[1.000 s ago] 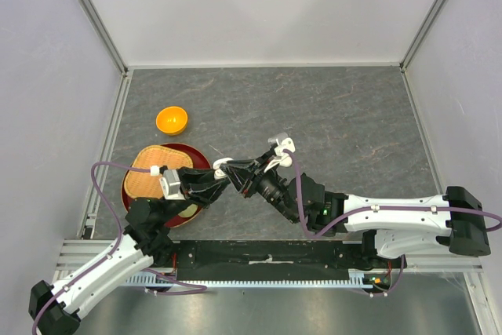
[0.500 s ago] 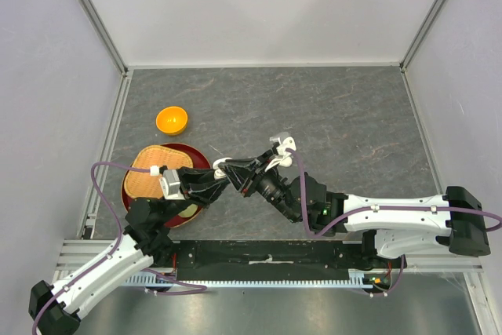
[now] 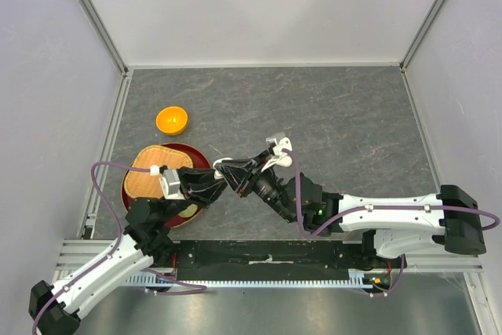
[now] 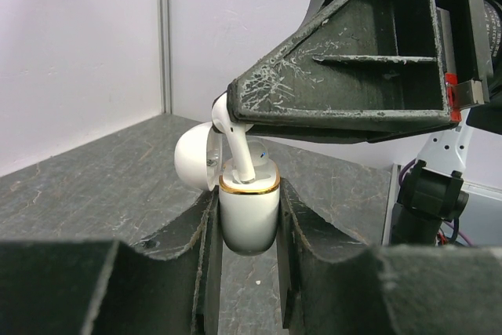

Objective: Insert the wireless bluetooth earbuds into the charging case
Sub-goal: Place the earbud in the charging case.

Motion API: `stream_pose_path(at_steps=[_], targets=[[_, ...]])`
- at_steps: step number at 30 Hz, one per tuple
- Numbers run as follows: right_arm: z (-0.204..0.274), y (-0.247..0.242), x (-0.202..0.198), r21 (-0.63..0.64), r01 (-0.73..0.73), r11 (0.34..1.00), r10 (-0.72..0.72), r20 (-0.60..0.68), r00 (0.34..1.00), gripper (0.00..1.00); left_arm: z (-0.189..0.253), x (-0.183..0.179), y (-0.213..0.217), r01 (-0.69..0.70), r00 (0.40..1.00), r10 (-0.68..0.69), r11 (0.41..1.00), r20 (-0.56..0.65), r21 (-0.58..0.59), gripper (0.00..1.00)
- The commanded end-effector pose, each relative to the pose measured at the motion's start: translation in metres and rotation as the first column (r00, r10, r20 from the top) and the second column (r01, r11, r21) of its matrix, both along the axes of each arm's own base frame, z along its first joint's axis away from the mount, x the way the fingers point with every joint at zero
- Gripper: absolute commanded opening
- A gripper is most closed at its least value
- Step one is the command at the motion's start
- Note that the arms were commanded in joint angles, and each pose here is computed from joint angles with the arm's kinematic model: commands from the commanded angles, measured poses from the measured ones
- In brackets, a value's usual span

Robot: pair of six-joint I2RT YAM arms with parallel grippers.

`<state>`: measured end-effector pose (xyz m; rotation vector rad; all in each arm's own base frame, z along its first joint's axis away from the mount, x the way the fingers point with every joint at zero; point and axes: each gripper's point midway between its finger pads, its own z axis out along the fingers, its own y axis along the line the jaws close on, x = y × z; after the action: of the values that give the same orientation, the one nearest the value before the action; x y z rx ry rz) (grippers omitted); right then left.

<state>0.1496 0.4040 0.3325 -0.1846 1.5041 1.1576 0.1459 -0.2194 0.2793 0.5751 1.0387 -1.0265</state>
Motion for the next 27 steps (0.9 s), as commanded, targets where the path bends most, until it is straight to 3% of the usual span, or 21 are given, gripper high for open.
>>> stream_pose_path(at_steps=[1, 27], targets=[[0.016, 0.005, -0.002, 0.050, -0.007, 0.999, 0.007, 0.002, 1.000, 0.00, 0.023, -0.007, 0.004, 0.016, 0.999, -0.014, 0.998, 0.041, -0.068, 0.02], [0.001, -0.004, -0.003, -0.015, -0.006, 1.000, 0.005, -0.009, 1.000, 0.00, 0.034, -0.007, 0.008, 0.003, 0.998, 0.003, 0.995, 0.062, -0.098, 0.02]])
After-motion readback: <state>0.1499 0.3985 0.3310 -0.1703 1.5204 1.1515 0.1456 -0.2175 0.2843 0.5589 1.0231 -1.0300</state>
